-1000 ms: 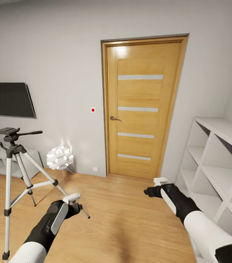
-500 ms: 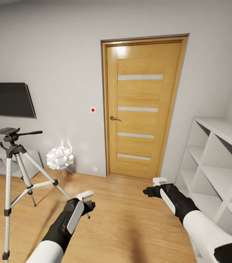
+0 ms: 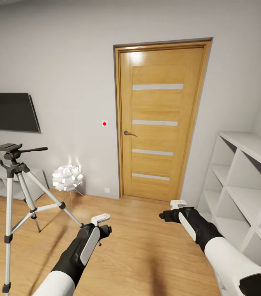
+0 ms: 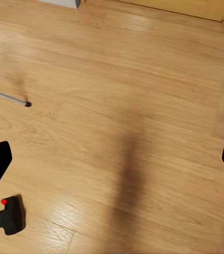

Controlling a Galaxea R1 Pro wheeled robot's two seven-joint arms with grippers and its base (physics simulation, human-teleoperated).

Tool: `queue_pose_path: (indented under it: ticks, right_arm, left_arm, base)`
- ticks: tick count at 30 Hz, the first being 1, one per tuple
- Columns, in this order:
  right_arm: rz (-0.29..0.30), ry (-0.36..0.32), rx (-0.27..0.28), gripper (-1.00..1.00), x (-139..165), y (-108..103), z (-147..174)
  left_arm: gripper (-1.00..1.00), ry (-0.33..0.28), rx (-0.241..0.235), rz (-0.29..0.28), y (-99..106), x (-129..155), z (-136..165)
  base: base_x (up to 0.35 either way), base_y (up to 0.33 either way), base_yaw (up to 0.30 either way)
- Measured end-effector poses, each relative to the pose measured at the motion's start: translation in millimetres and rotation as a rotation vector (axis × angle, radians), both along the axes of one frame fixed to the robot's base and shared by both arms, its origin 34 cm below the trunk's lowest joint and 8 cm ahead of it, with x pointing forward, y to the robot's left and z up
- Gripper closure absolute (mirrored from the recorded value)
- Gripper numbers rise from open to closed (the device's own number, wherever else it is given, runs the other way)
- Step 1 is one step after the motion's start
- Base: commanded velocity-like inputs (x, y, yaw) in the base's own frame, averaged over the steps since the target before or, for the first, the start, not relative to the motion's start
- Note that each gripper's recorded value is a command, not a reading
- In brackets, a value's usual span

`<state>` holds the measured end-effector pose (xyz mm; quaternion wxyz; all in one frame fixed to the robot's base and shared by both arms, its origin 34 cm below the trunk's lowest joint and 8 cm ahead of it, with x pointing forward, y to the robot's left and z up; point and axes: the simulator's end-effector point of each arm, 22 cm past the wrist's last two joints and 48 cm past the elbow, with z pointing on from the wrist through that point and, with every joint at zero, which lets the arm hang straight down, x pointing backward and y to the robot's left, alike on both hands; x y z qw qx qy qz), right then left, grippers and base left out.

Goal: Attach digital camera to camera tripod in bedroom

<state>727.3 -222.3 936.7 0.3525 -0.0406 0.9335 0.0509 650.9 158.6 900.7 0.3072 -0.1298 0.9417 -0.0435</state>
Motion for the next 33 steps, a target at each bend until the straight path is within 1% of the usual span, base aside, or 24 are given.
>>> queue_pose_path:
  ticks: [6, 14, 20, 33]
  right_arm:
    - [0.000, 0.000, 0.001, -1.00, 2, 1, -4]
    - [0.001, -0.001, 0.001, -1.00, 6, 1, -9]
    - [0.001, -0.001, 0.004, -1.00, 8, 2, -14]
    - [0.000, -0.001, 0.006, -1.00, 12, 3, -25]
  left_arm:
    - [-1.00, -0.004, 0.018, 0.015, 5, 3, -3]
    - [-1.00, -0.013, 0.026, 0.023, 9, 9, -5]
    - [-1.00, -0.007, 0.045, 0.041, 15, 10, -10]
    - [-1.00, -0.001, 0.049, 0.048, 17, 13, -22]
  base:
    - [0.000, 0.000, 0.000]
    - [0.000, 0.000, 0.000]
    - [0.000, 0.000, 0.000]
    - [0.000, 0.000, 0.000]
